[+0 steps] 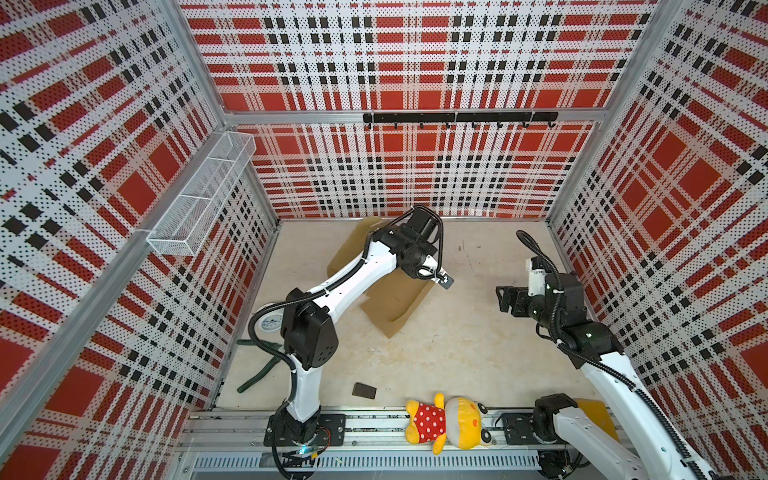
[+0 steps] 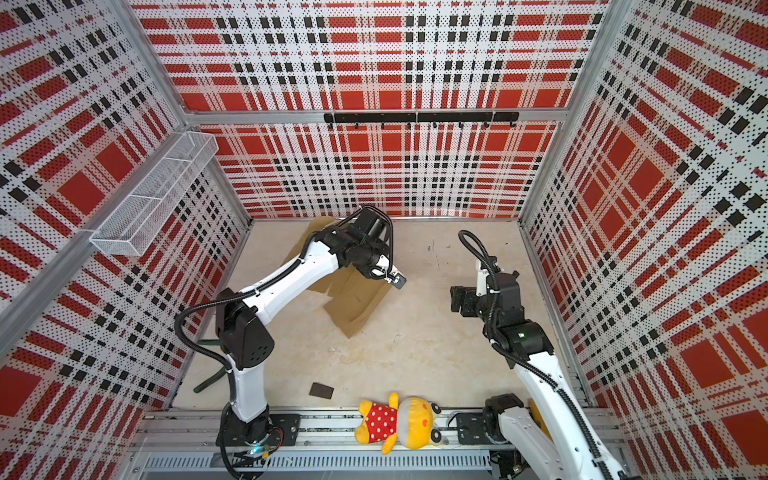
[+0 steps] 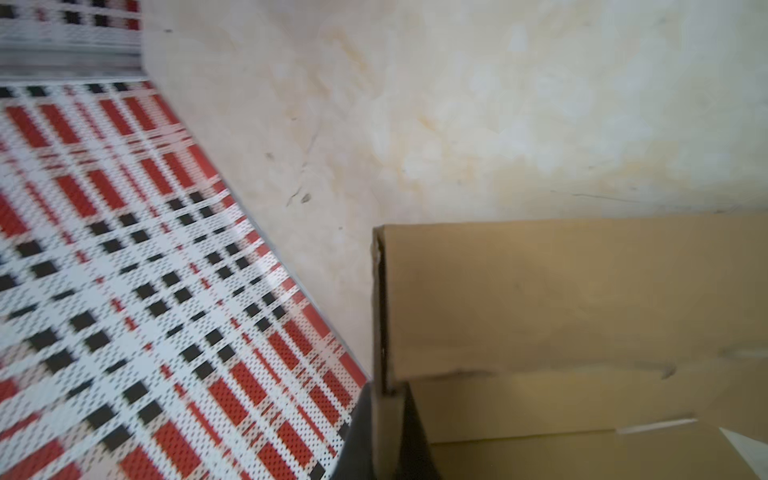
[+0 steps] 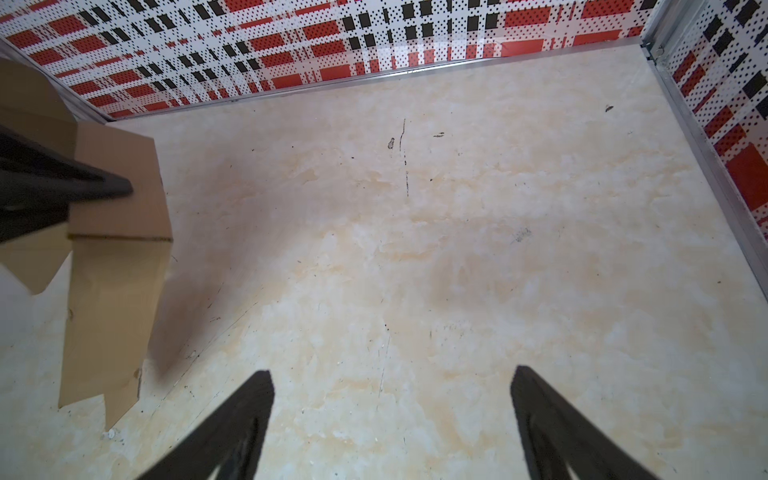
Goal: Fold the paper box
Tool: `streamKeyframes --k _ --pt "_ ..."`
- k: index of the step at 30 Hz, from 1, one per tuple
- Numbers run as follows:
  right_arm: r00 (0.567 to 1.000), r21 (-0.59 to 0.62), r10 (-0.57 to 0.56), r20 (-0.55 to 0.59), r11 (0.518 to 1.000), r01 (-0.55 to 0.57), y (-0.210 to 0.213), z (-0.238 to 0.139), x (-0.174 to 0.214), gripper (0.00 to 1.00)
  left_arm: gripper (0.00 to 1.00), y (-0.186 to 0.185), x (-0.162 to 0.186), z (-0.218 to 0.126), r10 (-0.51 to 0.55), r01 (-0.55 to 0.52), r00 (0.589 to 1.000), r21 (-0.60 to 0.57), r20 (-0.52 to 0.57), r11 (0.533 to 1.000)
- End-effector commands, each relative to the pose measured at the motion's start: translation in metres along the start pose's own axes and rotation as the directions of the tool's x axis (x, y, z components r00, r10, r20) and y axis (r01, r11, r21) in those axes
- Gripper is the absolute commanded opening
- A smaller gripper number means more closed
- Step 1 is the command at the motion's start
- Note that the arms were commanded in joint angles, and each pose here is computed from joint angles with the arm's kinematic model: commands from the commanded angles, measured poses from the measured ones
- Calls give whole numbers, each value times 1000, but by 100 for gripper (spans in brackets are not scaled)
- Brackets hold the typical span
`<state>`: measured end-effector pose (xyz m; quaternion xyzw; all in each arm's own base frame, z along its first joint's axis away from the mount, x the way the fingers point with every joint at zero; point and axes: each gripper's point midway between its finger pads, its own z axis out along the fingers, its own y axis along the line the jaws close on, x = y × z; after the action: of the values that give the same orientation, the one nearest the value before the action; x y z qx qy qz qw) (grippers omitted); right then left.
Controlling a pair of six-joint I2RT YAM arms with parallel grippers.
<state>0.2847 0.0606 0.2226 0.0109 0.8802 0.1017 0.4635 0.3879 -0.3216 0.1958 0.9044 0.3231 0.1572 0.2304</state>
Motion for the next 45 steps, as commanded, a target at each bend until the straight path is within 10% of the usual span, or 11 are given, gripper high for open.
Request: streamKeyframes --k 1,9,18,26,37,45 --pt "999 34 6 40 999 -8 -9 -8 -2 100 0 -17 6 -5 499 -494 866 127 -14 860" --pt "996 78 77 36 994 -80 -23 -15 9 100 0 -25 -12 24 711 -704 702 192 45 684" --pt "993 60 120 10 991 -121 -24 -7 32 100 0 -35 -26 75 776 -774 621 249 116 582" --pt "994 73 109 1 991 -108 -28 -2 36 100 2 -40 -42 105 787 -792 598 263 150 551" --pt "994 72 106 -24 992 -104 -28 0 40 100 49 -23 -68 103 793 -802 594 181 137 569" --pt "994 68 98 -37 993 -96 -27 3 42 100 58 -22 -88 73 771 -785 619 84 148 614"
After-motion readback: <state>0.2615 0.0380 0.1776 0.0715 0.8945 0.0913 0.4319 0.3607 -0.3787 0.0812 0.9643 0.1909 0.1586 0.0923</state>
